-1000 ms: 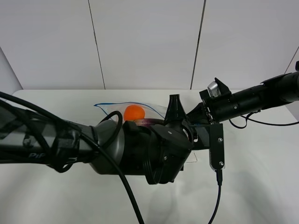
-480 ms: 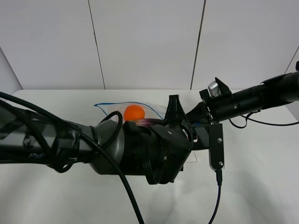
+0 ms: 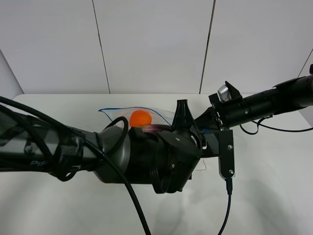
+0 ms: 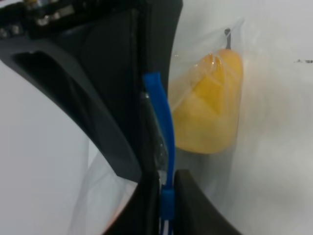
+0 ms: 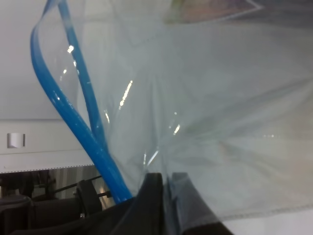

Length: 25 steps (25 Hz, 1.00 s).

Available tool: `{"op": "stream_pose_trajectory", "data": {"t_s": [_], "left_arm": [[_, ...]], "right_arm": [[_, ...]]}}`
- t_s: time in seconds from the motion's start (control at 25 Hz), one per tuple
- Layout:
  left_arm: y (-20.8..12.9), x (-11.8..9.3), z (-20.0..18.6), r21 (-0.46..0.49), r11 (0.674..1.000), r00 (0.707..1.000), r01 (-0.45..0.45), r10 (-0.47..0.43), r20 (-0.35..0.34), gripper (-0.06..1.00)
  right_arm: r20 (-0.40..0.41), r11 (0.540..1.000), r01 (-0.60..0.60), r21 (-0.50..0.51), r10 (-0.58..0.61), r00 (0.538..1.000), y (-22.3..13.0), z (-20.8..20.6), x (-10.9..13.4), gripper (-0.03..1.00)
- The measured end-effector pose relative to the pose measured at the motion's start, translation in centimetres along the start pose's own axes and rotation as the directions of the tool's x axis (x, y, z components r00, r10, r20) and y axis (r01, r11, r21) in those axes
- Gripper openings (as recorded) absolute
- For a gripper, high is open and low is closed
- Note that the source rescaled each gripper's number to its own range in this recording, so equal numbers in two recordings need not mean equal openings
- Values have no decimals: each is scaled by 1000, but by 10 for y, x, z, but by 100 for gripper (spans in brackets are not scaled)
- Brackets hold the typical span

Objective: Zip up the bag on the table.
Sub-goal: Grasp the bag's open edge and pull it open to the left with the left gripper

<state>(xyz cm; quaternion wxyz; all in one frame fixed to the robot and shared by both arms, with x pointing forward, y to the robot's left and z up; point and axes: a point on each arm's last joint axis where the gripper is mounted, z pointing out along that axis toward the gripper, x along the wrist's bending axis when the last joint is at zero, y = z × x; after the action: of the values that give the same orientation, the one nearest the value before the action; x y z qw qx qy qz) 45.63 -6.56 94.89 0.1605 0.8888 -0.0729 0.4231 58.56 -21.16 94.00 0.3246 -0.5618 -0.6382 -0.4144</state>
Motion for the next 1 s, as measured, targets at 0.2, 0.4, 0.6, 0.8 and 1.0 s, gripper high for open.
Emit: {"op": "stream_pose_trajectory", "data": {"t_s": [0.2, 0.4, 0.6, 0.8, 1.0], "left_arm": [[-1, 0, 0, 12, 1000, 1000, -4, 4, -5, 0], [-2, 0, 0, 21, 999, 999, -38, 38, -4, 0], [-3, 1, 0, 38, 996, 997, -76, 76, -8, 0], [-3, 0, -1, 41, 995, 996, -87, 87, -6, 0], [-5, 1, 0, 60, 992, 993, -114, 115, -11, 0]], "right_arm": [[-2, 1000, -1, -1, 1, 1000, 0, 0, 0, 0], [-1, 1000, 1, 4, -1, 1000, 0, 0, 0, 0], [2, 1000, 3, 8, -3, 1000, -1, 0, 0, 0], [12, 1000, 2, 17, -2, 1000, -1, 0, -1, 0], [19, 1000, -10, 19, 10, 1000, -1, 0, -1, 0]]}}
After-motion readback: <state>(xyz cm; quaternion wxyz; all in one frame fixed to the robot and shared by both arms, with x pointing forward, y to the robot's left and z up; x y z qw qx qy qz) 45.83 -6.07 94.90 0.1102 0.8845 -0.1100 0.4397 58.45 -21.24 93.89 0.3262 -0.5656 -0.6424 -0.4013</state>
